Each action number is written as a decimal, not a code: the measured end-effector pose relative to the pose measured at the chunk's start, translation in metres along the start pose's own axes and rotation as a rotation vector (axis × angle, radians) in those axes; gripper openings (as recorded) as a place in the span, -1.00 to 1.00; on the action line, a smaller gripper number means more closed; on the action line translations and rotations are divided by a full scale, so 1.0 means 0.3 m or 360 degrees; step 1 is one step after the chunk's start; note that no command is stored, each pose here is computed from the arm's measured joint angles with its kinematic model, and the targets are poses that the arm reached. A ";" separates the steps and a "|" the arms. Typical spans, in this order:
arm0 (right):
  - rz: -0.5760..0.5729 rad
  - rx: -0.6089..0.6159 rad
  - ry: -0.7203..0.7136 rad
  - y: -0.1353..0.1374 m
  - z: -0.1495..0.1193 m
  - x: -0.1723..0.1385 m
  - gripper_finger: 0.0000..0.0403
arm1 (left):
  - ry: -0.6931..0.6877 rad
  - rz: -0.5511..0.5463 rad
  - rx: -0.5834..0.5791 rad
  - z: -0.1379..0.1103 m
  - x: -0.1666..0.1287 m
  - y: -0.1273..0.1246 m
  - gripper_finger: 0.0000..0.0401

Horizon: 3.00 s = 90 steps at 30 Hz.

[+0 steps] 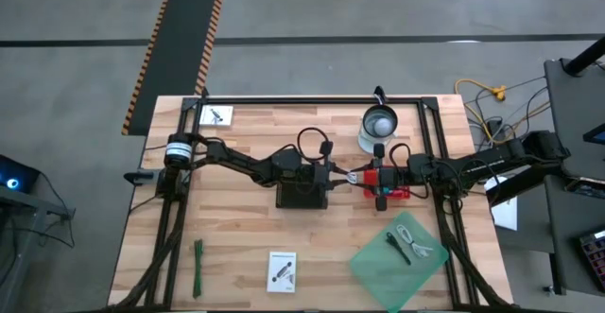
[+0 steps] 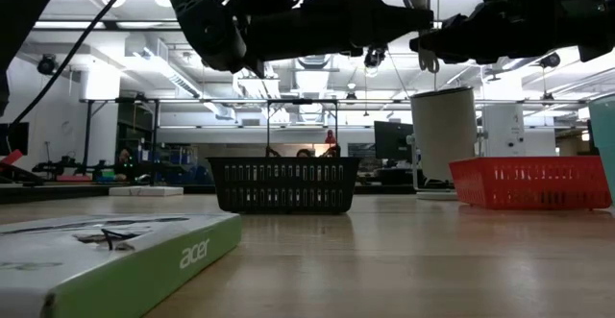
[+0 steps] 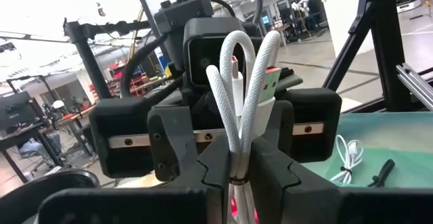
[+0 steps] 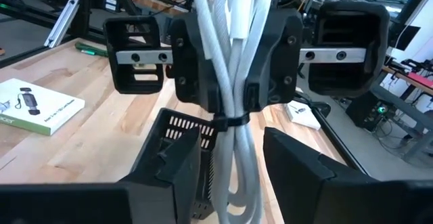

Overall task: Pick and place items into bin
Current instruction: Put the white charger cable into the blue bin

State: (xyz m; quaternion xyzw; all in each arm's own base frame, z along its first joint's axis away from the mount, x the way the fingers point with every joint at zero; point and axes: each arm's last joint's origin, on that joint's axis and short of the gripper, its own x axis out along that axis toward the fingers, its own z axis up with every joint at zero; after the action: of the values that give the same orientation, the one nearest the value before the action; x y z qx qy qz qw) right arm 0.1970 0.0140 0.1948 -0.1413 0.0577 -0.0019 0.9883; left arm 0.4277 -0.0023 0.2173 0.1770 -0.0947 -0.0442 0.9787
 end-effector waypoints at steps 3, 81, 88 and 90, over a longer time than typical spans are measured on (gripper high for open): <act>0.0000 0.0000 0.0000 0.000 0.000 0.000 -0.29 | 0.0001 0.0000 0.0000 0.000 0.000 0.000 -0.90; 0.0000 -0.0028 0.0003 0.000 -0.001 0.000 -0.86 | -0.0003 -0.0007 -0.0087 0.002 -0.001 0.000 0.06; 0.0001 -0.0025 0.0004 0.000 -0.001 0.000 -0.86 | 0.0022 -0.0015 -0.0094 0.010 -0.011 0.001 0.09; 0.0002 -0.0025 0.0008 0.000 -0.002 0.000 -0.86 | 0.0033 -0.0020 -0.0122 0.019 -0.024 0.002 0.09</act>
State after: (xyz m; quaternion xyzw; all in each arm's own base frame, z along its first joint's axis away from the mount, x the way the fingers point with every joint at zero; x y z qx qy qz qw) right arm 0.1970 0.0140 0.1943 -0.1490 0.0602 -0.0013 0.9870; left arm 0.4197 -0.0028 0.2215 0.1403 -0.0816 -0.0521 0.9854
